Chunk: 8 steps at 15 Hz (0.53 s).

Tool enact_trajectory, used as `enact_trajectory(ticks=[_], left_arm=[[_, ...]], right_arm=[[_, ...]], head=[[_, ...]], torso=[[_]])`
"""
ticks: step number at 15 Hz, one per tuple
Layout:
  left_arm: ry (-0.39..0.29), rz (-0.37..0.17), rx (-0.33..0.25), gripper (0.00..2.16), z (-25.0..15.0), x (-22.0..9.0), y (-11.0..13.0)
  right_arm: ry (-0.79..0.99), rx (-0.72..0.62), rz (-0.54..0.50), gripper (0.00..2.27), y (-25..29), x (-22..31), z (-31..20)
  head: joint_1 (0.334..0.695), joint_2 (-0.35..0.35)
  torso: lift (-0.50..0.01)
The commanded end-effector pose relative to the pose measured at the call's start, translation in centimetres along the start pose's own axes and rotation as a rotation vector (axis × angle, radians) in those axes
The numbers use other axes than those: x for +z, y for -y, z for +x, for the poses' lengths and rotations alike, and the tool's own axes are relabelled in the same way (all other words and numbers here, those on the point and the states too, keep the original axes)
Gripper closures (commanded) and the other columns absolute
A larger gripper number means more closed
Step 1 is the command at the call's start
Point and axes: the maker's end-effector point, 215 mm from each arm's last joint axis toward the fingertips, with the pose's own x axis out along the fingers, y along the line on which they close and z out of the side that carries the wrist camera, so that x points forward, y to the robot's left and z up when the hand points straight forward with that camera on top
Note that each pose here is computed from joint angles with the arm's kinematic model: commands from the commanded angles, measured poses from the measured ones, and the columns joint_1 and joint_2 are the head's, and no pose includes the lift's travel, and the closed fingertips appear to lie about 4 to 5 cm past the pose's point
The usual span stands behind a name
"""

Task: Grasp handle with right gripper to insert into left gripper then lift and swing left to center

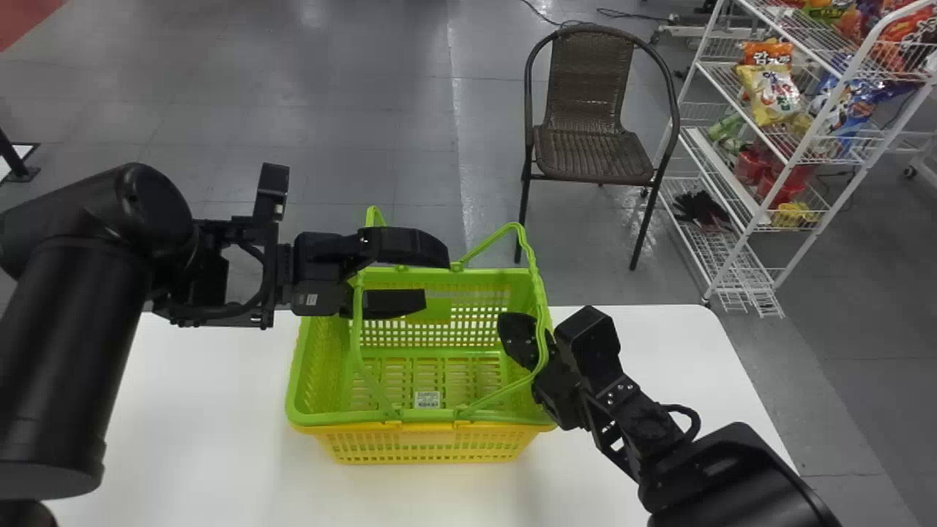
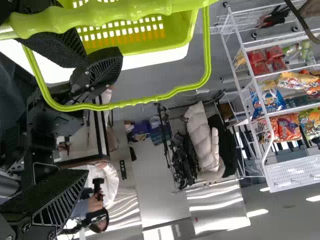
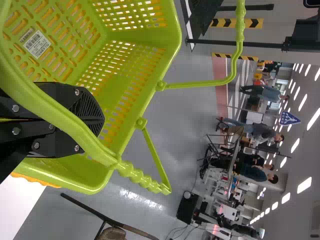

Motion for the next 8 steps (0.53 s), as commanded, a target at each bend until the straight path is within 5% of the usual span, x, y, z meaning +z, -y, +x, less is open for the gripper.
enact_trajectory(ticks=[1,8], left_arm=[[0.013,0.016,-0.006,0.04,0.2,0.4,0.1],[0.055,0.061,-0.019,0.04,0.7,1.6,0.0]], right_arm=[[0.002,0.007,-0.004,2.26,-0.6,0.4,0.3],[-0.009,0.023,-0.016,2.26,-1.9,0.4,0.7]], head=[[0.695,-0.074],[0.695,-0.062]], torso=[[0.000],[0.000]])
